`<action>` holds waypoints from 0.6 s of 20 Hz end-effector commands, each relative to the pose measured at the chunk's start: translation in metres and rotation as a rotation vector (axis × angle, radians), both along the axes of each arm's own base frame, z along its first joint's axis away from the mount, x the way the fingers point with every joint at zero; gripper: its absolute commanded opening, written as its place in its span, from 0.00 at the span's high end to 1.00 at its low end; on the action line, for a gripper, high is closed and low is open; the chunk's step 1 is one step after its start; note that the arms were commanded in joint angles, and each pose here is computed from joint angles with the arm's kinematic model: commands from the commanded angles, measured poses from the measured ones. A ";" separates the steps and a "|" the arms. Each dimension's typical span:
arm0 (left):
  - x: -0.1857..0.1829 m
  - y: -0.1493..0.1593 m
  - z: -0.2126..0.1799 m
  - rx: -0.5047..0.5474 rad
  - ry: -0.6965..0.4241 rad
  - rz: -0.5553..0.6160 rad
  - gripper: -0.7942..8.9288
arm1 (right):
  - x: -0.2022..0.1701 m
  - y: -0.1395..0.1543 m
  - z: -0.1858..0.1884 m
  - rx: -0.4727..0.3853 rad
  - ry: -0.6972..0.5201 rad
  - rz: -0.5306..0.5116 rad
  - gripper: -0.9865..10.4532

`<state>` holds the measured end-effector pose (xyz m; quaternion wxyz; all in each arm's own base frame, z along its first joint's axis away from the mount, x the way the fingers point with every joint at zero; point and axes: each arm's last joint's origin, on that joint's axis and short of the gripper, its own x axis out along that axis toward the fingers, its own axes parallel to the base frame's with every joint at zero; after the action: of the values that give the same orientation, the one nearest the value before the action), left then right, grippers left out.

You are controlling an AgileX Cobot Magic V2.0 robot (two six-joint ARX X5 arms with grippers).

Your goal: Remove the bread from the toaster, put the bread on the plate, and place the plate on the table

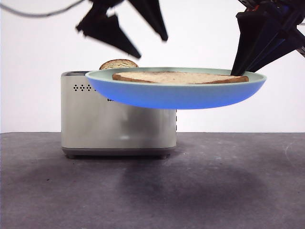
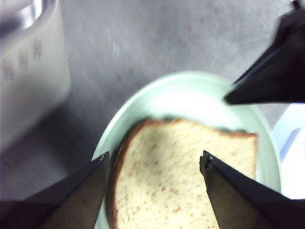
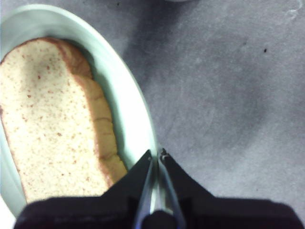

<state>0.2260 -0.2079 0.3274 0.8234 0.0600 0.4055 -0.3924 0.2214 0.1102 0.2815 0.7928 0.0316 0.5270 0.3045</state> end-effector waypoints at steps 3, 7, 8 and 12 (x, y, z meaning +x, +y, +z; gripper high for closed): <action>-0.011 -0.003 0.041 0.083 -0.154 -0.032 0.59 | 0.002 0.000 0.001 -0.017 -0.028 -0.008 0.93; -0.032 0.010 0.085 0.052 -0.303 0.008 0.59 | 0.008 -0.003 -0.005 -0.102 -0.047 -0.056 0.93; -0.040 0.018 0.094 0.029 -0.339 0.021 0.59 | 0.011 -0.005 -0.008 -0.112 -0.039 -0.061 0.93; -0.073 0.053 0.126 -0.063 -0.448 0.063 0.59 | 0.031 -0.017 -0.027 -0.149 0.020 -0.101 0.93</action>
<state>0.1544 -0.1564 0.4518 0.9053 0.1053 0.2093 -0.3542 0.2500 0.0938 0.2559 0.8022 0.0052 0.5547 0.2210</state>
